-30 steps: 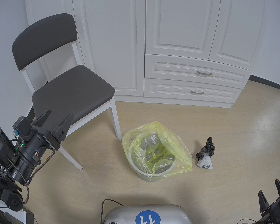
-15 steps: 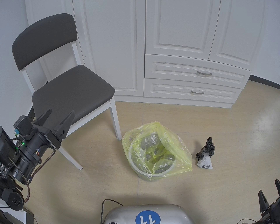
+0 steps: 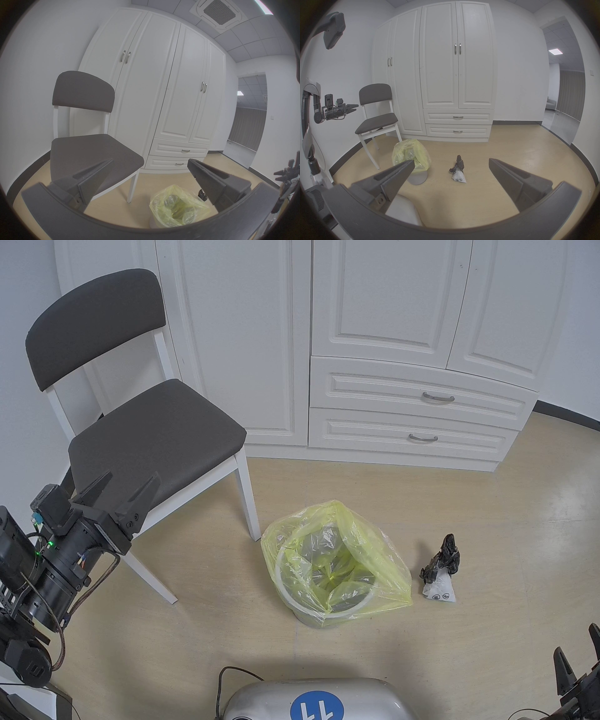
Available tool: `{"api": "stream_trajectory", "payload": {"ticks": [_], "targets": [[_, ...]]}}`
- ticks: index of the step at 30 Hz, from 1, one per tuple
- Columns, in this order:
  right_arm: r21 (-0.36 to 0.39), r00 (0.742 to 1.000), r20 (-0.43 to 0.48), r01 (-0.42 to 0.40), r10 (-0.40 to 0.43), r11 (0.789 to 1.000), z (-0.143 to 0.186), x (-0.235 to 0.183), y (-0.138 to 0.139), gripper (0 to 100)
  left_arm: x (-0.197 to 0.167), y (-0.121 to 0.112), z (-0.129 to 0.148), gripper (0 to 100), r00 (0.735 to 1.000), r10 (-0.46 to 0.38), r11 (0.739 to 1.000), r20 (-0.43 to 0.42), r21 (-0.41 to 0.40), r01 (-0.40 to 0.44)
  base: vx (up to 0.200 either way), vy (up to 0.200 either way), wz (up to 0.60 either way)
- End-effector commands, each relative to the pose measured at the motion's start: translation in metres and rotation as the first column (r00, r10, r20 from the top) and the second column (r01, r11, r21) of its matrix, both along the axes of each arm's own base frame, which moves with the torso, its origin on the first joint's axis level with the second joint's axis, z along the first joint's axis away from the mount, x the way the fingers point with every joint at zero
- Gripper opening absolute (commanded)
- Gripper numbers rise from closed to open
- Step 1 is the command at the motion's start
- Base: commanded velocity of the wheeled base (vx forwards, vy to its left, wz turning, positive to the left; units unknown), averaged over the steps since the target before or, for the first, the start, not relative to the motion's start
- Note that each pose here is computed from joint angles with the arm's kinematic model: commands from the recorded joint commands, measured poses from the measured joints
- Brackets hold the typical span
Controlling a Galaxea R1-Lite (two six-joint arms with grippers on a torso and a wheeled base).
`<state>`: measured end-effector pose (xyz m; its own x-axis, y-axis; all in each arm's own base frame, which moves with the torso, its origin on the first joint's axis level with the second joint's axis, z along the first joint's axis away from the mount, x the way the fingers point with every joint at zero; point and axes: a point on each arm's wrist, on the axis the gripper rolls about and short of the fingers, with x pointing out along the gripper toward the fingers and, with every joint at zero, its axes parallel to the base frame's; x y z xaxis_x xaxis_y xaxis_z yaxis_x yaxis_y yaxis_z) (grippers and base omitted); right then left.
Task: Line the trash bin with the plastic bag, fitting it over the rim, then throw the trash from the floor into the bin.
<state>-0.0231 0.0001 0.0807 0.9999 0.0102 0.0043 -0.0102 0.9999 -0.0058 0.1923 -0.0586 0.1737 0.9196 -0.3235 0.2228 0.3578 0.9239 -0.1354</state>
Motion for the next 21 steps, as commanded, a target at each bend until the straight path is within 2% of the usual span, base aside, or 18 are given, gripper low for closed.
{"api": "stream_trajectory", "payload": {"ticks": [1,5,8,12,15,21], "targets": [[0.0,1.0,-0.004,-0.001,0.001,1.0,-0.005,0.0,0.0,100,0.001,0.0,0.0,100,1.0,0.007,1.0,0.0,0.004,-0.007,0.0,0.0,0.0],[-0.003,1.0,-0.006,-0.001,0.001,1.0,-0.005,0.0,0.0,100,0.0,0.002,-0.003,100,1.0,0.022,1.0,-0.015,0.006,-0.022,0.0,0.0,0.0],[-0.03,1.0,-0.001,-0.003,0.003,1.0,-0.005,0.0,0.0,100,0.001,0.002,-0.015,100,0.996,0.05,0.999,-0.07,0.023,-0.049,0.0,0.0,0.0],[-0.034,1.0,0.001,-0.005,0.005,0.999,-0.005,0.0,0.0,100,0.016,-0.006,-0.041,100,0.984,0.062,0.992,-0.166,0.123,-0.042,0.0,0.0,0.0],[-0.039,1.0,0.001,-0.006,0.007,0.999,-0.005,0.0,0.0,100,0.041,-0.016,-0.068,100,0.969,0.073,0.975,-0.236,0.223,-0.019,0.0,0.0,0.0],[-0.031,1.0,0.005,-0.017,0.017,0.999,-0.004,0.0,0.0,100,0.063,-0.031,-0.092,100,0.956,0.047,0.966,-0.29,0.256,0.03,0.0,0.0,0.0]]}}
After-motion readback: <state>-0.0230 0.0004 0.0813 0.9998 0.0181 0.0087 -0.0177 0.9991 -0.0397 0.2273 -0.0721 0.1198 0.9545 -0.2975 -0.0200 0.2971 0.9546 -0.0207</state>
